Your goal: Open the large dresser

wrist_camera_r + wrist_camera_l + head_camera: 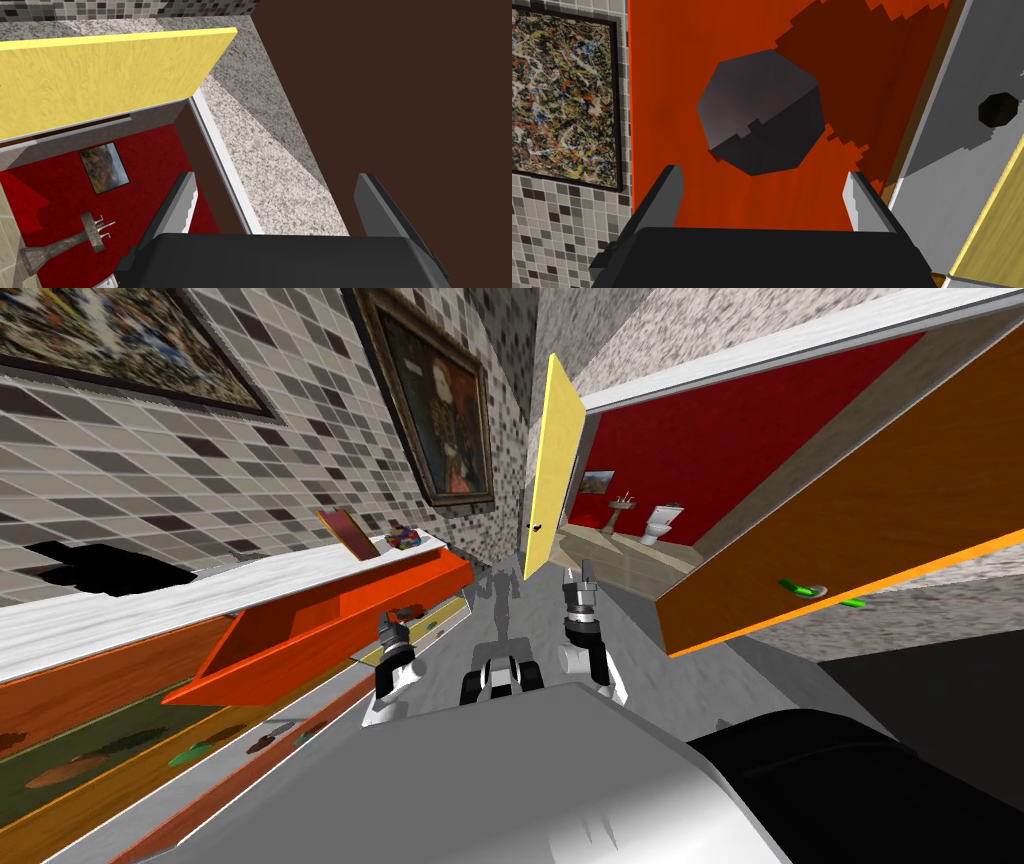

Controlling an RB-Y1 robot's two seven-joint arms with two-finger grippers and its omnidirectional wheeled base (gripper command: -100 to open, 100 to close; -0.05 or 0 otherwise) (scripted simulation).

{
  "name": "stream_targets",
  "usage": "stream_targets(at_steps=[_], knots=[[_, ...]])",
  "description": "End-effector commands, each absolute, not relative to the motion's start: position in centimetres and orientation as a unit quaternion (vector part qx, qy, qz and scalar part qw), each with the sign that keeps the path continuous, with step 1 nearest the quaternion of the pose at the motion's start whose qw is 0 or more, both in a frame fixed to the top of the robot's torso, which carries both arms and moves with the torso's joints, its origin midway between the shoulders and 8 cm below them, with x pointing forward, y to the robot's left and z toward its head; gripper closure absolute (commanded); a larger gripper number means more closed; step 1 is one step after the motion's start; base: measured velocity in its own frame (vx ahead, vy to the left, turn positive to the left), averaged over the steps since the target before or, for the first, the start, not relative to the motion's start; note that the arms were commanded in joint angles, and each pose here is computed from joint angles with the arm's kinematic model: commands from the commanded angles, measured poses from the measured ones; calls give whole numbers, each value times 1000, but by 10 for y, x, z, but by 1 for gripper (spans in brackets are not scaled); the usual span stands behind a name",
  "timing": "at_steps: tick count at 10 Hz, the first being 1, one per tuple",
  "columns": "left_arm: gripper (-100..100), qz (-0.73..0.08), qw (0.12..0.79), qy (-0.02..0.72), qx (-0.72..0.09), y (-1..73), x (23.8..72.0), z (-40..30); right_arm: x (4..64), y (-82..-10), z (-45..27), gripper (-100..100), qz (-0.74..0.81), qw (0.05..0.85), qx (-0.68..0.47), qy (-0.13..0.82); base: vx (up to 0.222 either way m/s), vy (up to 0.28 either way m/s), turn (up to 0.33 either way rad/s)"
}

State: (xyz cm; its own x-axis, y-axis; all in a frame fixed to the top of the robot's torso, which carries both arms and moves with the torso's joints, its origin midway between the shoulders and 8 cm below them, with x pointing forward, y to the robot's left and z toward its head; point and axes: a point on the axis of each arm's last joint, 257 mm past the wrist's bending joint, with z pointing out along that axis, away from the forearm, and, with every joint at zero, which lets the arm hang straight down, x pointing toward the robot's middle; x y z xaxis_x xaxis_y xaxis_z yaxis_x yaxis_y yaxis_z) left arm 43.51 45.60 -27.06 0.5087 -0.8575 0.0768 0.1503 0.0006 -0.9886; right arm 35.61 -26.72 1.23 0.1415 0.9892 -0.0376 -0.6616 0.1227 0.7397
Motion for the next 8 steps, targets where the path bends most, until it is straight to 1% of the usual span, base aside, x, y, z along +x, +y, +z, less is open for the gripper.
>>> stream_targets(at_steps=[1, 2, 3, 4, 5, 6, 7, 8], knots=[[-100, -404, 634, 309, -582, 445, 462, -271, 356, -267, 12, 0, 593, 696, 294, 278, -64, -17, 203], [-100, -410, 629, 309, -584, 439, 473, -272, 356, -267, 12, 0, 593, 696, 295, 278, -65, -20, 127], [-100, -415, 626, 309, -584, 434, 482, -270, 356, -267, 12, 0, 593, 696, 294, 278, -26, -7, -17], [-100, -412, 622, 312, -588, 434, 481, -278, 356, -267, 12, 0, 593, 696, 294, 278, -2, 1, -21], [-100, -420, 624, 316, -578, 428, 498, -269, 356, -267, 12, 0, 593, 696, 294, 278, -48, -6, 227], [-100, -423, 617, 319, -582, 421, 508, -273, 356, -267, 12, 0, 593, 696, 295, 278, -58, -11, 127], [-100, -424, 614, 321, -584, 419, 511, -276, 356, -267, 12, 0, 593, 696, 294, 278, -25, -5, -10], [-100, -429, 616, 326, -575, 414, 526, -268, 356, -267, 12, 0, 593, 696, 294, 278, -54, -6, 198]])
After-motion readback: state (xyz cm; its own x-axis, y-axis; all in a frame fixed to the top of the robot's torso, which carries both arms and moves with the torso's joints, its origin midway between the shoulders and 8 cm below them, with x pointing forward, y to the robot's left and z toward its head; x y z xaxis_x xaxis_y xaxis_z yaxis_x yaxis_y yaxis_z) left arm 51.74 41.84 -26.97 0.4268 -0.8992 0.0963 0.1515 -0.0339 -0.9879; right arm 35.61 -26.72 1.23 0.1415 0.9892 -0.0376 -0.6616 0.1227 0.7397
